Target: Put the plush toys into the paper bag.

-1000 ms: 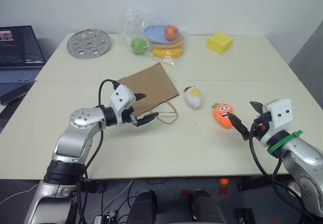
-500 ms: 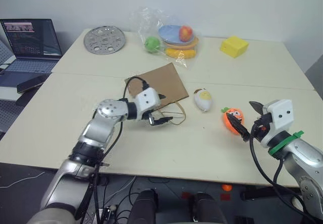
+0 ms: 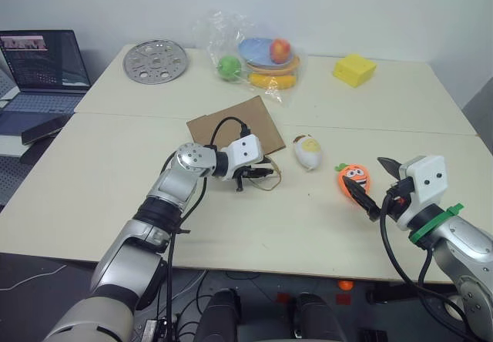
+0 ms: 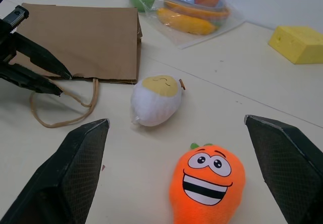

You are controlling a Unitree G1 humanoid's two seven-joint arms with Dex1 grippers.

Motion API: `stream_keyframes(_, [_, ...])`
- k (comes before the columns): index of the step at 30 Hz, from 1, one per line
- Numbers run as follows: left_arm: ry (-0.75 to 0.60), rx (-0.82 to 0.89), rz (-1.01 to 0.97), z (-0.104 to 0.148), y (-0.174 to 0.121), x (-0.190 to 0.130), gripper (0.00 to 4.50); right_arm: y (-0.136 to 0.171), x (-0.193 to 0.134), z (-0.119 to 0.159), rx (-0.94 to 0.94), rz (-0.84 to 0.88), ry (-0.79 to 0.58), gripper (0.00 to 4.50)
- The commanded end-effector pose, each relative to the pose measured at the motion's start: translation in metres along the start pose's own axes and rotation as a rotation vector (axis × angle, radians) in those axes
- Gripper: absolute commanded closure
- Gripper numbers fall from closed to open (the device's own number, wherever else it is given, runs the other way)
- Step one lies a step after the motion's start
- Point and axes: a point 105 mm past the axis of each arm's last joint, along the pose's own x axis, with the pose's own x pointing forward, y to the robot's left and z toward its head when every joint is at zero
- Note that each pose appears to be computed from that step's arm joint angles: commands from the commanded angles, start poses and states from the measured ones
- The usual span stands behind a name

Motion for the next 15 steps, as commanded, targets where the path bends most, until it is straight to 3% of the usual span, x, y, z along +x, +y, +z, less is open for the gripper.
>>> stream_keyframes(1, [-0.006, 0.041, -0.023, 0.009, 0.005, -0.001, 4.46, 0.001, -0.001, 0.013, -0.031, -0.013, -0.05, 0.0])
stream_keyframes(8, [-0.044, 0.038, -0.041, 0.019, 0.009, -0.004, 4.46, 0.004, 0.002, 0.016, -0.033, 0.003, -0.059, 0.0])
stream_keyframes(11, [-0.193, -0.11, -0.051, 0.053, 0.028, -0.027, 4.46, 0.02, 0.011, 0.019, -0.015, 0.073, -0.072, 0.0])
stream_keyframes(15, [-0.301, -0.193, -0.066, 0.078, 0.044, -0.054, 4.46, 0.037, 0.027, 0.021, -0.008, 0.14, -0.081, 0.0])
